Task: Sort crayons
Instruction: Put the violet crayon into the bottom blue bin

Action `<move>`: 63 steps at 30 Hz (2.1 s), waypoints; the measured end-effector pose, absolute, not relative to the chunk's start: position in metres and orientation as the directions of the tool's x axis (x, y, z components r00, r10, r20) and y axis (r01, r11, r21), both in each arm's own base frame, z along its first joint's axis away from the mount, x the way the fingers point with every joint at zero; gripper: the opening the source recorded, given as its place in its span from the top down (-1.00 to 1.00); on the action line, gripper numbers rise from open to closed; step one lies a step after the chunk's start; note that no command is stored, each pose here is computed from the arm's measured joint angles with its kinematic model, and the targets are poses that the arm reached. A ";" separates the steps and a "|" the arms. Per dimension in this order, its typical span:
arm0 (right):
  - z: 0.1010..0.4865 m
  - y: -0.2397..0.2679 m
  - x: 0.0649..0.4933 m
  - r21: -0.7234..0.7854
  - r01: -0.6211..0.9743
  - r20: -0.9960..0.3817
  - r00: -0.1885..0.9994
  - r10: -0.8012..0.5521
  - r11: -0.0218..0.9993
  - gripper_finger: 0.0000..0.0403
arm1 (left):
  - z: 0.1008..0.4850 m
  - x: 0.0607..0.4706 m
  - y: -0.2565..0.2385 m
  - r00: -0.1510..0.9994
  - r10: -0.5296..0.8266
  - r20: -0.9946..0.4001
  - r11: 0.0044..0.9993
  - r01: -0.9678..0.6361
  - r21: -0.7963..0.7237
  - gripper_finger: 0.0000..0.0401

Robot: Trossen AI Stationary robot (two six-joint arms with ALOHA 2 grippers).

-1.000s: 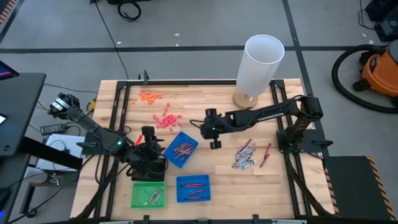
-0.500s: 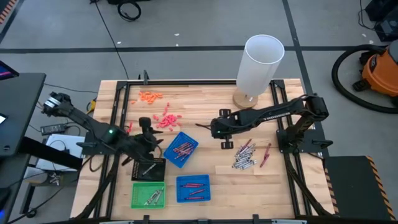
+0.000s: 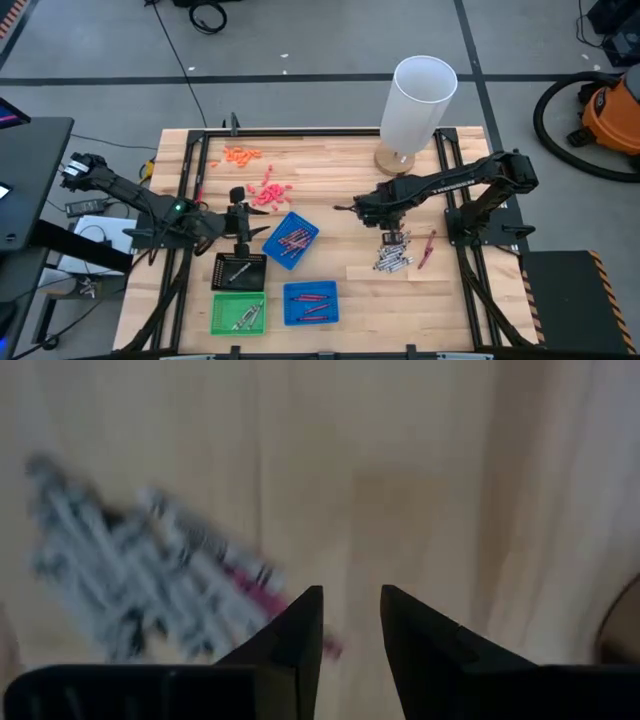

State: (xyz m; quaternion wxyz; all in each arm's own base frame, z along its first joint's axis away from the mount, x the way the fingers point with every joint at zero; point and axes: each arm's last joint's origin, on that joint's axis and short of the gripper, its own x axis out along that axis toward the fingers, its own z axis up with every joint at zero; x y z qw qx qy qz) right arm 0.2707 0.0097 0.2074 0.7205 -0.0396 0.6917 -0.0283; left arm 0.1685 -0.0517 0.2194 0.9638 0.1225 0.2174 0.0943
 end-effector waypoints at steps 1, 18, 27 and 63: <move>0.206 0.012 0.267 -0.087 -0.009 -0.996 0.006 -0.087 0.996 0.45 | 0.217 0.168 -0.052 0.889 0.235 -0.394 0.953 -0.129 0.276 0.12; 0.172 0.056 0.210 0.041 0.330 -0.918 -0.359 0.166 0.943 0.49 | 0.219 0.170 -0.052 0.906 0.241 -0.348 0.937 -0.124 0.325 0.12; 0.165 0.114 0.194 -0.011 -0.201 -0.973 -0.224 -0.057 0.980 0.57 | 0.220 0.171 -0.051 0.910 0.242 -0.337 0.933 -0.123 0.338 0.12; 0.121 0.132 0.195 0.054 -0.440 -0.960 -0.271 -0.075 0.897 0.65 | 0.222 0.171 -0.052 0.915 0.240 -0.325 0.933 -0.125 0.336 0.12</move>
